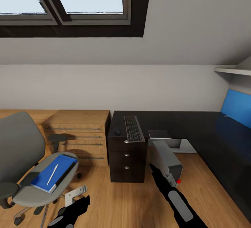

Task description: In the bedroom, organize the workspace by keeping the computer under the desk, ensuring the monitor is on the desk, placing the keyboard on the desk next to the monitor, placing the mouse on the desk next to the keyboard, moving the folder from the swivel chair onto the desk next to the mouse, stacking the notebook on top of the folder with the pen on top of the notebook, and positioning the swivel chair next to the desk.

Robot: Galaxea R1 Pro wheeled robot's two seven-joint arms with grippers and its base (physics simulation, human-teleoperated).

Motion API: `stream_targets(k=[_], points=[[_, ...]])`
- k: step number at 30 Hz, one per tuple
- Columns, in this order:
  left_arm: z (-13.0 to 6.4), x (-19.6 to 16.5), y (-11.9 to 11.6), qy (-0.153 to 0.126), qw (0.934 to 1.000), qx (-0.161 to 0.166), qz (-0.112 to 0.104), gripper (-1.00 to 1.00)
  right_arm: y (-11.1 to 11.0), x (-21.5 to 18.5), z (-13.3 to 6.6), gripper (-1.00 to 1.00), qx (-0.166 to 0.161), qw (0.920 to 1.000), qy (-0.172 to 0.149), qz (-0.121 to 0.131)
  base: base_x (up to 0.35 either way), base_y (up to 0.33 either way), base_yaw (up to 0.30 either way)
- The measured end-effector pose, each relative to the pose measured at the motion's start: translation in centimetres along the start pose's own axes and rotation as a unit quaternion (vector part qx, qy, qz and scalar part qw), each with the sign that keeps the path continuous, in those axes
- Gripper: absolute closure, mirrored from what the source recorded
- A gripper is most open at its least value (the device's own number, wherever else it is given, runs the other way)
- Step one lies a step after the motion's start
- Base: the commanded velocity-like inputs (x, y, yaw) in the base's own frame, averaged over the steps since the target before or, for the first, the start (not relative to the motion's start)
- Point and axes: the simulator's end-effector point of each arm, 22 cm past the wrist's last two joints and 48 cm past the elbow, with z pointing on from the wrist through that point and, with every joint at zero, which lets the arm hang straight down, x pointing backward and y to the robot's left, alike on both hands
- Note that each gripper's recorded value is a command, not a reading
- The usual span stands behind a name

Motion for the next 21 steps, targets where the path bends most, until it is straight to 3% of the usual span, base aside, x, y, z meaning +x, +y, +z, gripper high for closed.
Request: stream_targets(k=[21], points=[[2.3,2.5,0.5,0.001,1.0000,0.001,0.000,-1.00,-2.9,1.0,1.3,-1.00,0.000,1.0000,0.003,0.003,0.000,0.000,0.000]])
